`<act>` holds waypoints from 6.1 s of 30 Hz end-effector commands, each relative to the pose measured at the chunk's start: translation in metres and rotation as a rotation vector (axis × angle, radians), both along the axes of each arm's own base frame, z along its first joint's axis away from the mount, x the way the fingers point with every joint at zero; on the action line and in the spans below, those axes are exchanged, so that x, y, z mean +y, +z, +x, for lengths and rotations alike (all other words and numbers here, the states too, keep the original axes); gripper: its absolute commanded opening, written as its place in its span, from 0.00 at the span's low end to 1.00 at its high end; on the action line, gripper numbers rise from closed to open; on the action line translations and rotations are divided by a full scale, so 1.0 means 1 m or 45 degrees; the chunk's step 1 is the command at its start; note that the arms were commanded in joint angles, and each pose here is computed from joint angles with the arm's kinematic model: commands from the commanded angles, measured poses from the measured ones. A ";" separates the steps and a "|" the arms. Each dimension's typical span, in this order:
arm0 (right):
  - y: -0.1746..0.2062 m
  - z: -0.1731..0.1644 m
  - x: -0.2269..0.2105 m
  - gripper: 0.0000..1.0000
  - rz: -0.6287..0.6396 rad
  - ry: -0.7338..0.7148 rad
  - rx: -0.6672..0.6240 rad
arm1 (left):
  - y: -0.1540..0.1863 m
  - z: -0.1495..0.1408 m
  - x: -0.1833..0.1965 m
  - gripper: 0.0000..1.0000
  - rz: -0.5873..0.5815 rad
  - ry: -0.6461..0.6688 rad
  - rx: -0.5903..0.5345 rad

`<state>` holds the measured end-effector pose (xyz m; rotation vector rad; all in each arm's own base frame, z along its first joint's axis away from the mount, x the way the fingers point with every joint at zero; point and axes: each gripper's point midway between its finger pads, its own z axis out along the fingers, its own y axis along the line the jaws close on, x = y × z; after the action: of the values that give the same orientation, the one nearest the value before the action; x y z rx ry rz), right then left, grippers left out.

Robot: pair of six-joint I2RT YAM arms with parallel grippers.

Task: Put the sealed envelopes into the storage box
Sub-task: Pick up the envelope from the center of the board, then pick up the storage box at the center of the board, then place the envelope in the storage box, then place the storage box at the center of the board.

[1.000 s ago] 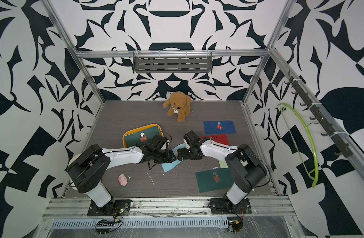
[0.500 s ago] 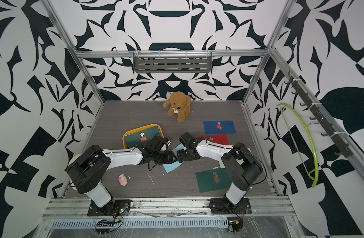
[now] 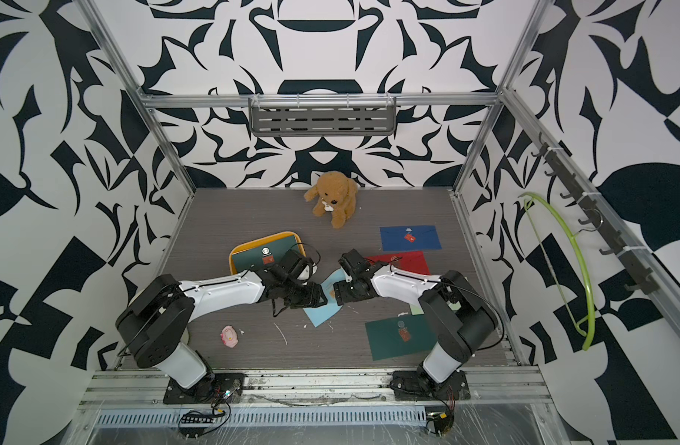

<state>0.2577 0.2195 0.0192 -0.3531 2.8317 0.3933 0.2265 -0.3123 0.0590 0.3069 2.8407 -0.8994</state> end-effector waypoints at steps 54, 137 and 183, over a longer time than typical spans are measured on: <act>-0.047 -0.057 -0.042 0.76 -0.190 0.004 0.303 | 0.008 0.062 -0.061 0.08 -0.408 -0.639 0.123; 0.069 0.013 0.046 0.02 0.063 0.209 0.033 | 0.098 0.063 0.065 0.00 0.077 -0.635 -0.362; 0.070 0.071 0.040 0.01 0.199 -0.501 -0.140 | 0.129 0.107 0.129 0.51 0.373 0.187 -0.393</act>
<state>0.2973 0.2528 0.0729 0.0259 2.7773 0.4642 0.3438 -0.1973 0.1918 0.4067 2.6175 -0.4028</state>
